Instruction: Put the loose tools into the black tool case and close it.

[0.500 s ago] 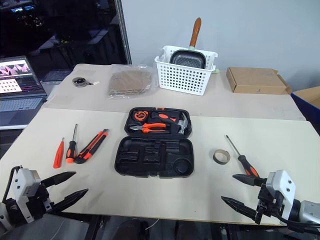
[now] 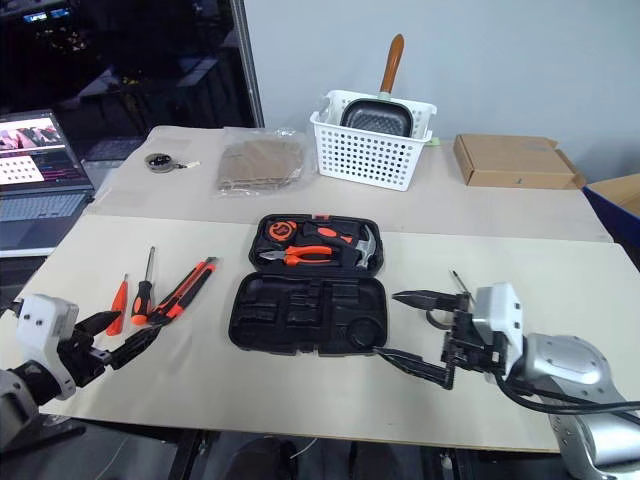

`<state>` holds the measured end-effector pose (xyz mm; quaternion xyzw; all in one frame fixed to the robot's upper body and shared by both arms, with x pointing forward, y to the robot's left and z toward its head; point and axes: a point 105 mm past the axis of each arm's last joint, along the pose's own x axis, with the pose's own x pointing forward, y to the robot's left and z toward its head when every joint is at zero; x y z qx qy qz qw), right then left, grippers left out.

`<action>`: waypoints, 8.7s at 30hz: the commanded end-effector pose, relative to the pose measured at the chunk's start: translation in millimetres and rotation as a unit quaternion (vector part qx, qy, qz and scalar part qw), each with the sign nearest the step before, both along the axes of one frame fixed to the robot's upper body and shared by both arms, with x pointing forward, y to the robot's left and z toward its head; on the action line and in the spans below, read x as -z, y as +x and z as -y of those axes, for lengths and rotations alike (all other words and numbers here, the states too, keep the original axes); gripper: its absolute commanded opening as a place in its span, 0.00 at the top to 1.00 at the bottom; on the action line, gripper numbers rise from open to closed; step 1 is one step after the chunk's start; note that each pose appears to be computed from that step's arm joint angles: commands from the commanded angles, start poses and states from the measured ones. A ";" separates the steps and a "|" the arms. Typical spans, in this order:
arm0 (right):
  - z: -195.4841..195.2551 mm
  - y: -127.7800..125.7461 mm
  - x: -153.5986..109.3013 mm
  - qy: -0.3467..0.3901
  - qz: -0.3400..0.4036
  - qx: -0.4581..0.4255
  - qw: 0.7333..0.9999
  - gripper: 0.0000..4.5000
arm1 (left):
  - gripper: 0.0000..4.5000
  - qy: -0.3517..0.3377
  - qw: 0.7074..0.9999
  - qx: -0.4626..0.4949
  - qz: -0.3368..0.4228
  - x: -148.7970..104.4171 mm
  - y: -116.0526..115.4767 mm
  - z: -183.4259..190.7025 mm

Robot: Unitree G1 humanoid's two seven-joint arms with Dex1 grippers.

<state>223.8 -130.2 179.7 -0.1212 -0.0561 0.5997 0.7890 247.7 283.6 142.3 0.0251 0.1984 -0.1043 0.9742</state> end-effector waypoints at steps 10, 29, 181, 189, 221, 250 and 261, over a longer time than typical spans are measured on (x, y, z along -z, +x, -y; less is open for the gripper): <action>-15.8 2.7 -18.3 -0.003 0.038 -0.096 0.995 0.00 | 0.02 -0.004 0.979 -0.138 -0.152 -4.3 56.4 -6.9; -13.0 6.0 -26.3 0.008 0.056 -0.072 0.996 0.00 | 0.41 -0.053 0.948 -0.214 -0.229 32.9 74.2 -14.0; 193.3 55.0 80.3 -0.369 -0.289 0.466 0.751 0.60 | 0.00 -0.069 0.802 0.584 0.099 -87.3 -42.7 201.2; 140.6 64.6 32.6 -0.299 -0.188 0.366 0.861 0.81 | 0.00 -0.051 0.829 0.545 0.119 -82.6 -41.2 189.4; -52.0 116.4 49.6 -0.462 -0.043 -0.009 0.886 0.81 | 0.00 -0.051 0.918 0.379 0.106 -42.3 -87.0 97.7; -79.9 91.9 -19.0 -0.166 -0.052 -0.101 0.980 0.22 | 0.00 -0.046 0.917 0.381 0.107 -35.4 -80.6 98.6; -71.4 108.0 26.3 -0.085 -0.040 0.073 0.993 0.99 | 0.00 -0.042 0.922 0.368 0.111 -33.7 -77.7 93.3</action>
